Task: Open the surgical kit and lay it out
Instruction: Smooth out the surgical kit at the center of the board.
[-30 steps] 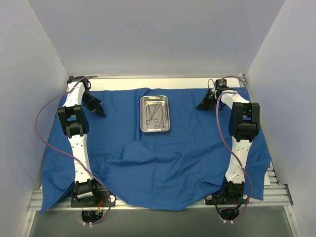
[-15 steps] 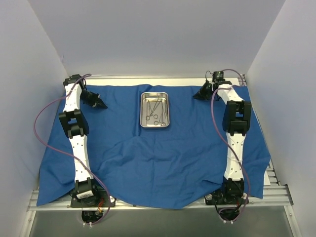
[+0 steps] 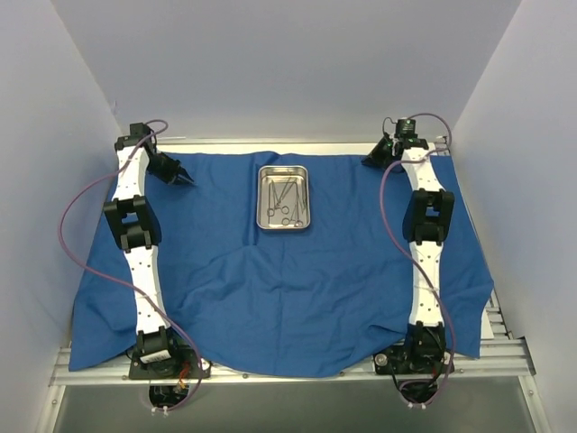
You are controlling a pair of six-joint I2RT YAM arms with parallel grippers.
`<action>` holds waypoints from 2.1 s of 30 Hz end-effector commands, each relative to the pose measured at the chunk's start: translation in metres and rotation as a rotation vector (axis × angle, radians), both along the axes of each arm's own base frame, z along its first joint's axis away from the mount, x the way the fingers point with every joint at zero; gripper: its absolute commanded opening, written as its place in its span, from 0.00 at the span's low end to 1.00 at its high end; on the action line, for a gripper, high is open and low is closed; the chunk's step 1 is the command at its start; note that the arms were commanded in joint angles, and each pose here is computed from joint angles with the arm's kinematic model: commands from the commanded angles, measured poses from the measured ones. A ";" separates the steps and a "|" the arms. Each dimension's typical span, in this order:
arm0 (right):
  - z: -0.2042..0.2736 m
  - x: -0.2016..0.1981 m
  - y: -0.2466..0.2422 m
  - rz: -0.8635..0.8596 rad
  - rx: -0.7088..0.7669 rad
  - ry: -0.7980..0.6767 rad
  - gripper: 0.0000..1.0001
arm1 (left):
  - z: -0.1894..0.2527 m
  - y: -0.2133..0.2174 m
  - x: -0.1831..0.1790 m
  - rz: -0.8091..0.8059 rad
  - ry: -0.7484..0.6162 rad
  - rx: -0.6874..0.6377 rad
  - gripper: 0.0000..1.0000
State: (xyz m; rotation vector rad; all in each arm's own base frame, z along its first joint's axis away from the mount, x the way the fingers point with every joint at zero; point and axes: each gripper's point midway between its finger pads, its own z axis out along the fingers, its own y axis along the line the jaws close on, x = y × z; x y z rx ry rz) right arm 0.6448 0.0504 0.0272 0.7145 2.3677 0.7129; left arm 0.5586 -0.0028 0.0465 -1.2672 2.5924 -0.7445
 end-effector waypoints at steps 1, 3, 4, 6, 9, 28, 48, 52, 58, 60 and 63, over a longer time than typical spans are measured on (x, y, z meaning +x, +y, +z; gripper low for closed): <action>0.119 0.000 -0.010 0.012 -0.023 -0.199 0.08 | 0.103 0.024 -0.002 -0.030 -0.200 0.261 0.21; 0.155 -0.016 -0.010 0.038 -0.070 -0.250 0.08 | 0.112 0.027 -0.015 -0.056 -0.185 0.376 0.20; 0.138 -0.030 -0.012 0.037 -0.091 -0.199 0.10 | 0.111 0.027 -0.023 -0.066 -0.166 0.403 0.19; 0.158 -0.052 -0.016 0.046 -0.136 -0.203 0.11 | 0.101 0.018 -0.044 -0.105 -0.118 0.430 0.17; 0.138 -0.095 -0.022 0.088 -0.265 -0.069 0.11 | 0.079 0.010 -0.077 -0.149 -0.035 0.445 0.17; 0.046 -0.242 -0.048 0.191 -0.676 0.313 0.49 | 0.038 -0.012 -0.147 -0.358 0.172 0.658 0.29; -0.065 -0.210 -0.096 0.174 -0.663 0.527 0.61 | -0.027 -0.013 -0.094 -0.384 0.253 0.496 0.30; -0.080 -0.206 -0.108 0.180 -0.700 0.581 0.61 | -0.033 -0.007 -0.081 -0.335 0.237 0.429 0.30; -0.086 -0.187 -0.116 0.176 -0.721 0.586 0.62 | -0.037 -0.005 -0.058 -0.311 0.181 0.382 0.30; -0.088 -0.181 -0.114 0.184 -0.721 0.581 0.63 | -0.043 -0.004 -0.054 -0.294 0.180 0.369 0.30; -0.086 -0.173 -0.109 0.199 -0.715 0.576 0.63 | -0.053 0.008 -0.056 -0.256 0.199 0.339 0.29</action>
